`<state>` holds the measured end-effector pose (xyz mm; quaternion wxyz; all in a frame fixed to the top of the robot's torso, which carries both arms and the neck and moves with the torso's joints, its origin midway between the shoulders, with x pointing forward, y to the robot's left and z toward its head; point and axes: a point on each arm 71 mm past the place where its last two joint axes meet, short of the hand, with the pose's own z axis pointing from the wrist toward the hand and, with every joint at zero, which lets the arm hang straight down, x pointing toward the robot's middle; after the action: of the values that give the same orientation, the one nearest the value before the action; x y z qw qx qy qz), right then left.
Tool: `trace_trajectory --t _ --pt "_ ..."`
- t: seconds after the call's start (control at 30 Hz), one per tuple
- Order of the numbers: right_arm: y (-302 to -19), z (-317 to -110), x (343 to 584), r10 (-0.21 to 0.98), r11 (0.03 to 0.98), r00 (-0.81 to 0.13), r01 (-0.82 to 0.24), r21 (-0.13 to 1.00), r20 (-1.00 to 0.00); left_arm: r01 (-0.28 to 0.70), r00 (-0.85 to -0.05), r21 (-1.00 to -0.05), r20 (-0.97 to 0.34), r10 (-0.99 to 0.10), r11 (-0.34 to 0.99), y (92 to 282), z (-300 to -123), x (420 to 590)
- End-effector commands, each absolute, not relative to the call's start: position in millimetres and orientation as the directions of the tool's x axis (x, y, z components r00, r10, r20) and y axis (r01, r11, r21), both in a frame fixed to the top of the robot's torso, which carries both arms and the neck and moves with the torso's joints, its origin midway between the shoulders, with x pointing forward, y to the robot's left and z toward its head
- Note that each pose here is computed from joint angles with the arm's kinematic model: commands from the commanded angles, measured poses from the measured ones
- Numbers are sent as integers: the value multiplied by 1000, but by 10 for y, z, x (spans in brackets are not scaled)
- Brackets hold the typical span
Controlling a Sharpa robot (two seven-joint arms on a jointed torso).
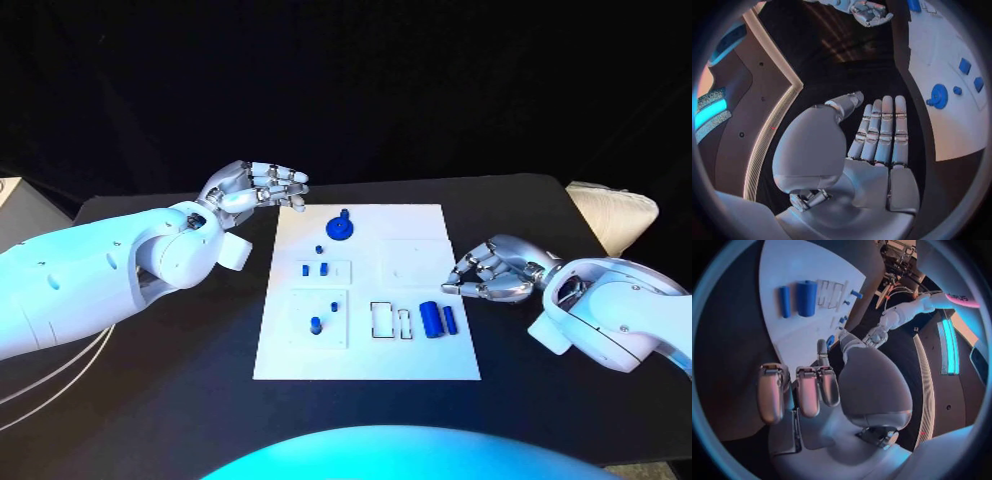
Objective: Assemble the parts on the task board
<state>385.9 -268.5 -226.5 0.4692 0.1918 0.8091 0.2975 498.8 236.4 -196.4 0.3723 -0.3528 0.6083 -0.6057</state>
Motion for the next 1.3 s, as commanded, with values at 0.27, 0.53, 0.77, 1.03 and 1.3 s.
trace_trajectory --t 0.27,0.53,0.77,1.03,1.3 --pt "-2668 -2470 3705 437 872 -513 38 489 -739 24 -484 -1000 -11 -875 -1 2346 -1955 4966" --pt "-2570 -2509 3686 418 881 -507 25 472 -753 23 -483 -1000 -11 -875 0 2357 -1957 4960" --pt "-2491 -2577 3672 409 884 -520 21 467 -750 22 -483 -1000 -11 -876 0 2364 -1958 4958" --pt "-2429 -2647 3687 387 893 -528 9 450 -756 20 -482 -1000 -10 -876 1 2372 -1958 4957" --pt "-2313 -2712 3702 363 900 -533 -12 436 -764 18 -483 -1000 -10 -876 1 2377 -1959 4955"
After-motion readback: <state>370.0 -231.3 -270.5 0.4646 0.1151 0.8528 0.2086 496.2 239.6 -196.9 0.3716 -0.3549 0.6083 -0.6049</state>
